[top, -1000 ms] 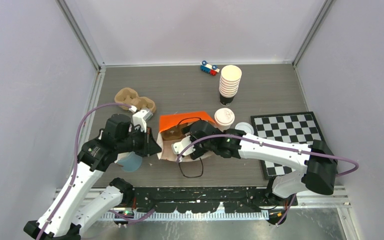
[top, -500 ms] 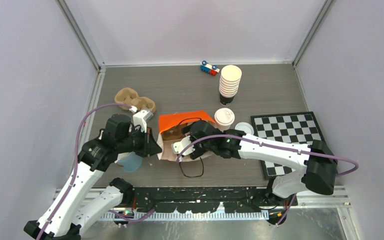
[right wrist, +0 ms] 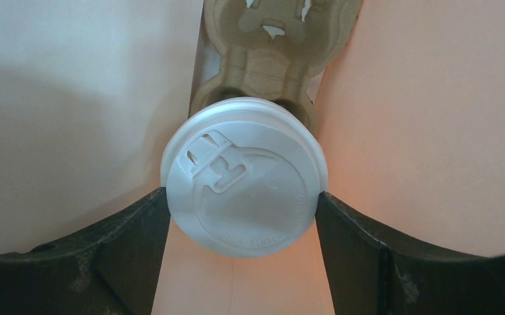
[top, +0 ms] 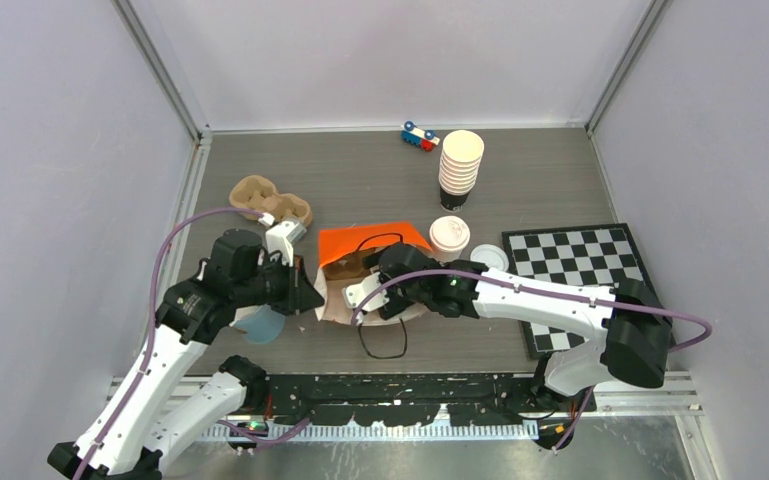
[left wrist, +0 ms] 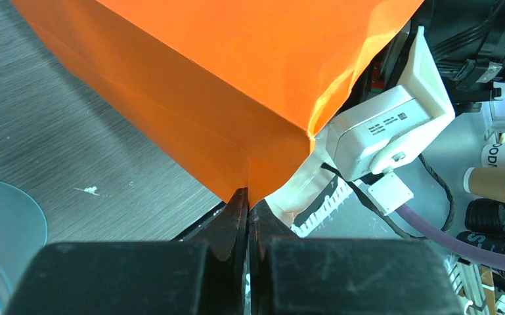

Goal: Pack the takeout coffee

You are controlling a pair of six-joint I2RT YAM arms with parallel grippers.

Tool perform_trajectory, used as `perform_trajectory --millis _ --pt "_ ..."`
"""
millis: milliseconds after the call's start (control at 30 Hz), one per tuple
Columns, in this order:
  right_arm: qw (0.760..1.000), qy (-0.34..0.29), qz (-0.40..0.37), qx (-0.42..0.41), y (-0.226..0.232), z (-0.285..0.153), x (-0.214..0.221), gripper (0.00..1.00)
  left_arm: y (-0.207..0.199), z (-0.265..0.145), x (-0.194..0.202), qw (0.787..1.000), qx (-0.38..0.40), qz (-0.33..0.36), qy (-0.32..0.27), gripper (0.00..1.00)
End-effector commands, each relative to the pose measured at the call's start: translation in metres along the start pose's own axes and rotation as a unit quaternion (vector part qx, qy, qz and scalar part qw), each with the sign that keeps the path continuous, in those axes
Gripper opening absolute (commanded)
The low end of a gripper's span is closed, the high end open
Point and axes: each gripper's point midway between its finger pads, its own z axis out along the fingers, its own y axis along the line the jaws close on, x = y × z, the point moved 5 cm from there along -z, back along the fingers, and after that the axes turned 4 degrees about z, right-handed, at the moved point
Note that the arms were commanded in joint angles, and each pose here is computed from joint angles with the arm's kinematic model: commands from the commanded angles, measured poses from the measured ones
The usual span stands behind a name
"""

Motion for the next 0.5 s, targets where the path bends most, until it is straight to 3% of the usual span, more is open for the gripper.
perform_trajectory --millis 0,467 --pt "1.000 -0.003 0.016 0.019 -0.004 0.007 0.000 0.70 -0.005 -0.001 -0.005 1.000 0.020 0.002 -0.019 0.00" --pt "0.999 0.012 0.034 0.026 -0.001 0.013 0.011 0.70 -0.006 0.000 -0.004 0.999 0.026 -0.004 -0.021 0.00"
